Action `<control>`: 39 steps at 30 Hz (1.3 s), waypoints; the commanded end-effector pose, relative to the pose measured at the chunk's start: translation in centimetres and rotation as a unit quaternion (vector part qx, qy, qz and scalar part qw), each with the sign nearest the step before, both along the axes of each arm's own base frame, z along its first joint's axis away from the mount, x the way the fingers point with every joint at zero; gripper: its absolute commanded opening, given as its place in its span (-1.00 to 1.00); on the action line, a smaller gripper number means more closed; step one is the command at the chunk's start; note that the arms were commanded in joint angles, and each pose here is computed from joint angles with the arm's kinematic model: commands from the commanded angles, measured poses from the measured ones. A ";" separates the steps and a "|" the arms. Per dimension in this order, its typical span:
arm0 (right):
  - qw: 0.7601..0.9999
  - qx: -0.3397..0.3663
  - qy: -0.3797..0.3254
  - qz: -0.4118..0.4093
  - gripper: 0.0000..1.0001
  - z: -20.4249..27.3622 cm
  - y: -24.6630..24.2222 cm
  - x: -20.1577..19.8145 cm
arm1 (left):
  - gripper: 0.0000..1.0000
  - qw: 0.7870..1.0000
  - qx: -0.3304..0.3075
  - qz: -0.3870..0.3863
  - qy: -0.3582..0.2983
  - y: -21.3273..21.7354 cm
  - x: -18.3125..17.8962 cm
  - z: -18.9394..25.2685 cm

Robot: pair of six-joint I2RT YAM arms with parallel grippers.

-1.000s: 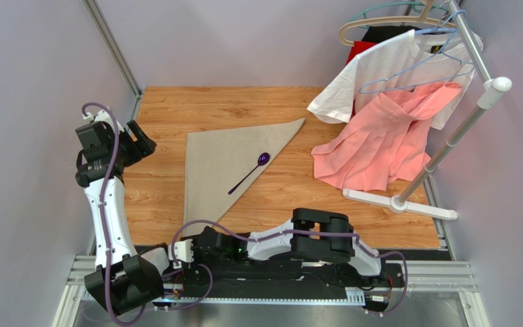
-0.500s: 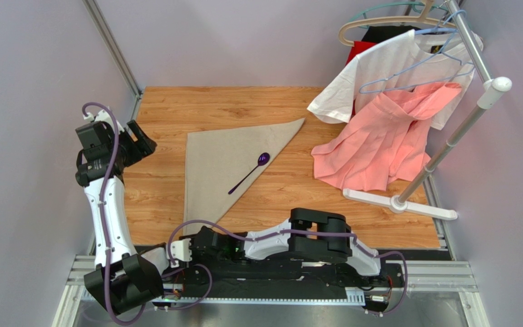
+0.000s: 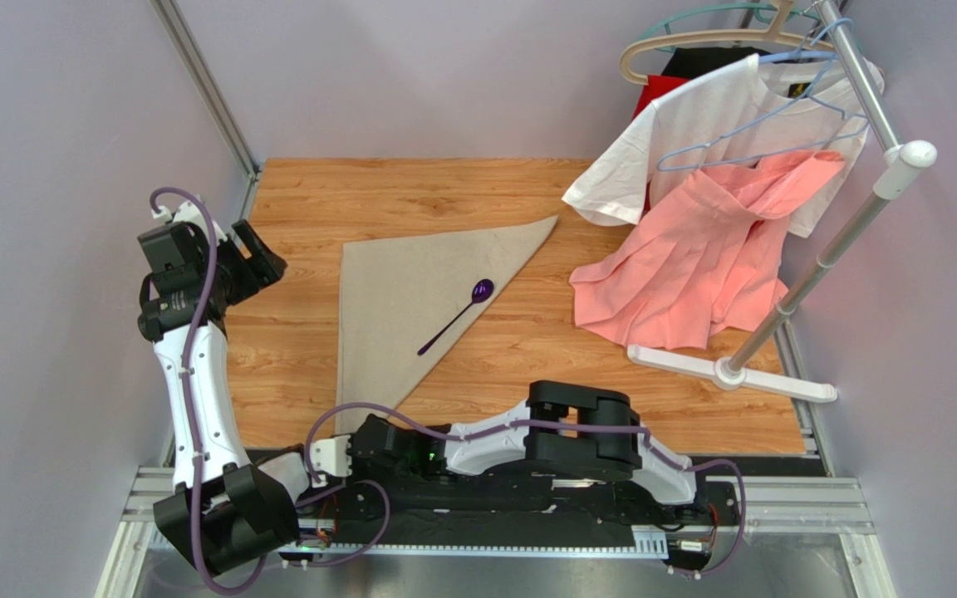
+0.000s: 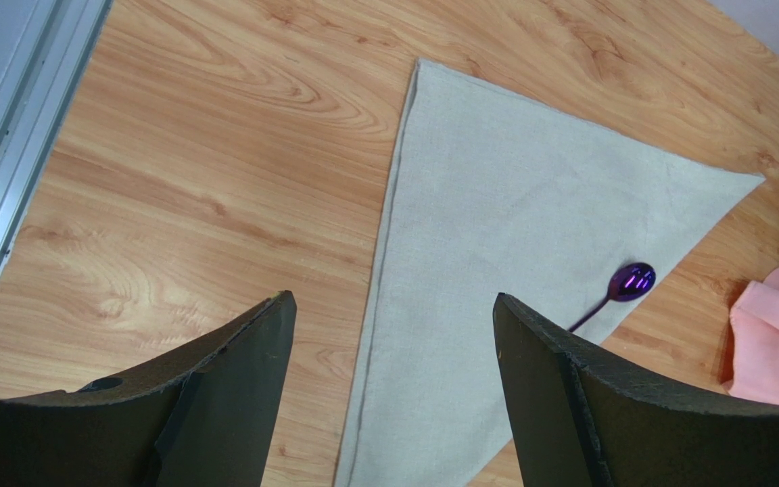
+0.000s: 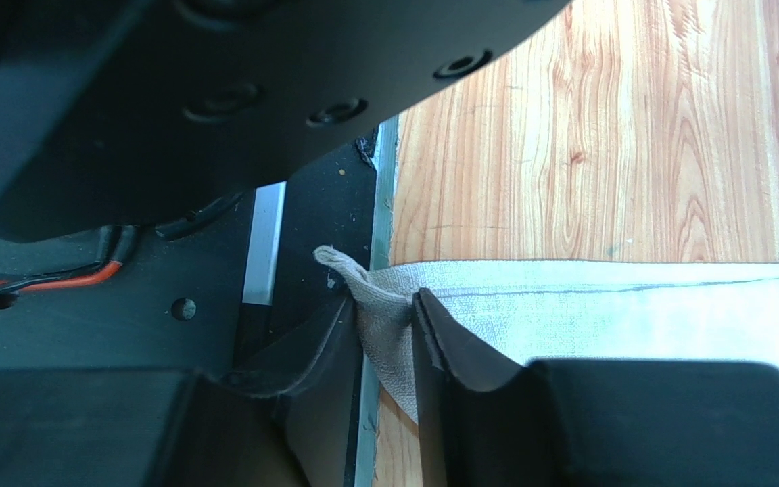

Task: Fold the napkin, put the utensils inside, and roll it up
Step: Fold the napkin

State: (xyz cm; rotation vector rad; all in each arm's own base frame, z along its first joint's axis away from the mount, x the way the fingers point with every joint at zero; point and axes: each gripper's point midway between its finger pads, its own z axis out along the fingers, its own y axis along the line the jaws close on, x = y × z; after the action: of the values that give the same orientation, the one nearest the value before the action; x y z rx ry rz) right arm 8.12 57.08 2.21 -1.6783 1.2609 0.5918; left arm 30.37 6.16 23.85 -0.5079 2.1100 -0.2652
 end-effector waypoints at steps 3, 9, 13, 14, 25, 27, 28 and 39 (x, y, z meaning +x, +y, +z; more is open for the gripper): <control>1.000 -0.014 -0.013 0.020 -0.55 -0.5 0.9 -1.9 | 0.60 1.000 0.001 -0.004 -0.020 0.0 0.5 0.9; 1.000 0.006 0.014 0.008 -0.67 0.9 1.1 -1.5 | 0.60 1.000 0.001 -0.002 -0.020 0.0 0.5 0.9; 0.999 0.030 0.039 0.001 -0.78 2.2 1.0 -1.2 | 0.60 1.000 0.003 0.000 -0.020 0.2 0.5 0.9; 0.998 0.030 0.047 -0.003 -0.81 2.0 0.8 -1.2 | 0.60 1.000 0.004 -0.001 -0.020 0.1 0.5 1.0; 0.992 0.065 0.098 -0.050 -1.00 3.7 -1.0 1.4 | 0.60 1.000 0.011 0.022 -0.019 1.1 0.2 1.1; 0.990 0.074 0.107 -0.058 -1.00 4.5 -1.2 1.8 | 0.60 0.999 0.011 0.025 -0.018 1.3 0.2 1.1; 0.987 0.079 0.121 -0.068 -1.00 4.7 -1.5 2.1 | 0.60 0.999 0.012 0.026 -0.019 1.3 0.2 1.1; 0.957 0.133 0.223 -0.126 -1.00 10.4 -2.8 7.1 | 0.60 0.999 0.014 0.029 -0.019 1.5 0.1 1.2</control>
State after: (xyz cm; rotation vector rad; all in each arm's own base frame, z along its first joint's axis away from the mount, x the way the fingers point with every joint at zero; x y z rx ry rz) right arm 13.51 54.11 7.33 -1.3254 1.5820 0.8484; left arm 30.22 7.11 23.73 -0.5443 2.1049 -0.2265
